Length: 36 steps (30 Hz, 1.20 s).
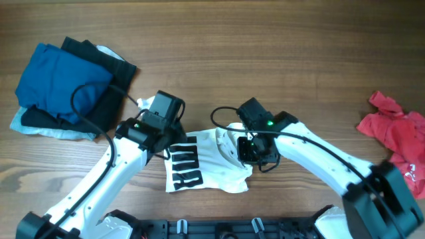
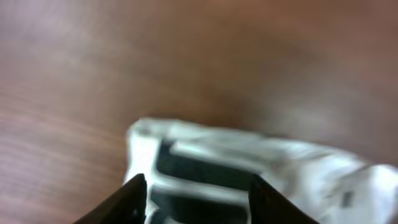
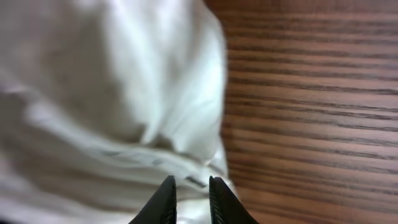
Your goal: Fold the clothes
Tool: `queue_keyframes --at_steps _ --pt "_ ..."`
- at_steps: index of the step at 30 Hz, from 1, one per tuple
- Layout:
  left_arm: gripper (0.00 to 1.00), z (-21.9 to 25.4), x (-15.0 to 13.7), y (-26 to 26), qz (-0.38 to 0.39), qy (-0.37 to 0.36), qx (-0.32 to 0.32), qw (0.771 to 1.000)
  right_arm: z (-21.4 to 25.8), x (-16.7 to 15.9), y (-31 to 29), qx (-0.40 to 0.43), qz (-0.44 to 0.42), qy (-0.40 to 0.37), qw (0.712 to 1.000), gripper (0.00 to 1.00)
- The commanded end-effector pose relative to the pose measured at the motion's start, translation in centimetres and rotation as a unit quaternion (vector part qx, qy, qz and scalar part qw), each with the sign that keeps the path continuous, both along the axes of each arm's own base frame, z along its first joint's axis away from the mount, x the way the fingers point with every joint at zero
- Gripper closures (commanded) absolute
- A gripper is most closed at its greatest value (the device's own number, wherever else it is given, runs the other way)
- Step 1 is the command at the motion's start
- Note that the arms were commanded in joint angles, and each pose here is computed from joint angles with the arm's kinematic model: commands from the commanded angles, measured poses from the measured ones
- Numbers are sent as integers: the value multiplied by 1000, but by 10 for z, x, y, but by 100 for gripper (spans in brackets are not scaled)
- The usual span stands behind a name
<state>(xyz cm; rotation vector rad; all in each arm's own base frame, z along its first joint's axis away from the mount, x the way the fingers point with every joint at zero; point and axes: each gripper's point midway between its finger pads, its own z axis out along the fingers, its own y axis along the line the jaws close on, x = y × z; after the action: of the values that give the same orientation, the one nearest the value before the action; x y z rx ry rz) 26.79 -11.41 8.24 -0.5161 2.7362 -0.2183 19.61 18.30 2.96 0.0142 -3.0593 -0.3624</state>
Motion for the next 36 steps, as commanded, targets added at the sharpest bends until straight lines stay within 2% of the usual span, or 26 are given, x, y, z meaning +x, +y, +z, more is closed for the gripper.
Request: queue_keyframes --at_steps 1,7,11,13,20,23,25,28,33,36 --pt "52 0 20 -4 -56 -31 24 998 18 -9 10 45 -5 8 999 82" --pt "53 -51 12 0 -59 50 56 995 19 -39 21 55 49 48 996 78" --pt "49 -78 1 3 -61 100 71 991 18 -50 29 48 74 48 995 73" --pt "50 -84 -11 5 -64 129 73 987 17 -55 30 44 83 52 994 70" --pt "56 -83 -61 28 -62 233 113 964 -15 -66 23 28 74 78 994 69" --pt "57 -82 -74 31 -61 260 114 957 -25 -49 23 15 72 39 997 68" --pt "60 -81 -75 30 -62 260 110 957 -28 -22 14 -11 44 -12 999 68" --pt "58 -82 -74 28 -62 260 105 958 -29 14 0 -34 8 -71 997 69" --pt "58 -84 -64 4 -71 242 46 967 -15 84 -8 -5 -11 -187 982 69" --pt "59 -84 -59 -16 -80 234 -7 969 -4 109 -6 14 0 -236 972 69"
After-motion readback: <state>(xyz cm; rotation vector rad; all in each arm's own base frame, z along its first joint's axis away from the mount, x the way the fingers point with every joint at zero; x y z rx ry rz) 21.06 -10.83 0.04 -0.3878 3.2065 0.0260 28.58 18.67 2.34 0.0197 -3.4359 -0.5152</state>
